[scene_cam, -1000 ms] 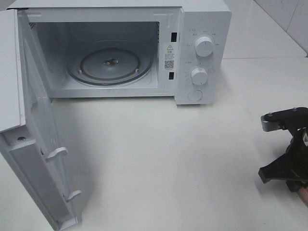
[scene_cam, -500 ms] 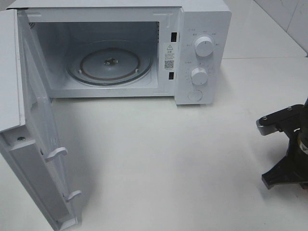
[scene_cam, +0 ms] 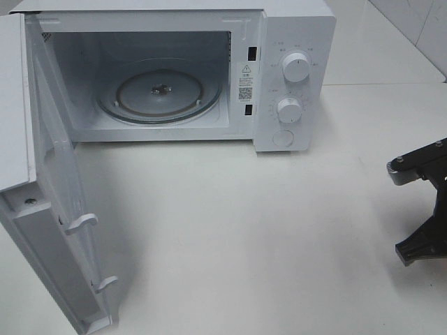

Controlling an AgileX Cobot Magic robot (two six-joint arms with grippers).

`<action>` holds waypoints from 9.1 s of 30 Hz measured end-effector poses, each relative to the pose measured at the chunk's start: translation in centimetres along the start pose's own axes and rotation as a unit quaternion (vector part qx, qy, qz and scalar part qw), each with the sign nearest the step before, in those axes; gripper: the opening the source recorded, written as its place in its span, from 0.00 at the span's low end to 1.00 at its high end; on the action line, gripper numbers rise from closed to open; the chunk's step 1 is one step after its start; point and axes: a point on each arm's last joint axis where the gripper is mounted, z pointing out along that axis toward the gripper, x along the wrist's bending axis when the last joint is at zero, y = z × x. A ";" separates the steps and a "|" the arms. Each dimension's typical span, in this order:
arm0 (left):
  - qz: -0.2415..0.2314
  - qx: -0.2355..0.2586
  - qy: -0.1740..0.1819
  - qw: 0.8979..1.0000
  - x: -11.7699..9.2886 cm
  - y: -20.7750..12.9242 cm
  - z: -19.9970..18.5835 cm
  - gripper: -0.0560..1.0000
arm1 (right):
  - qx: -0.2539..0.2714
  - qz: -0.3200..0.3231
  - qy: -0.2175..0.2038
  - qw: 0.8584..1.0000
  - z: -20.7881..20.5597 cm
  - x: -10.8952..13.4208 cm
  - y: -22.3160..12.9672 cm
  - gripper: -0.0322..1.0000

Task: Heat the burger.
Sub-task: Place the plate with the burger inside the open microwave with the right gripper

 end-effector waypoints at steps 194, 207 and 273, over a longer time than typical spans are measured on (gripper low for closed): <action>0.000 0.000 0.000 1.000 0.0 0.0 0.0 0.98 | -0.418 -0.721 -0.006 0.553 -9.3 11.8 5.7 0.08; 0.000 0.000 0.000 1.000 0.0 0.0 0.0 0.98 | -0.424 -0.712 -0.006 0.560 -9.4 13.9 9.7 0.08; 0.000 0.000 0.000 1.000 0.0 0.0 0.0 0.98 | -0.431 -0.646 -0.018 0.629 -8.3 21.7 24.6 0.08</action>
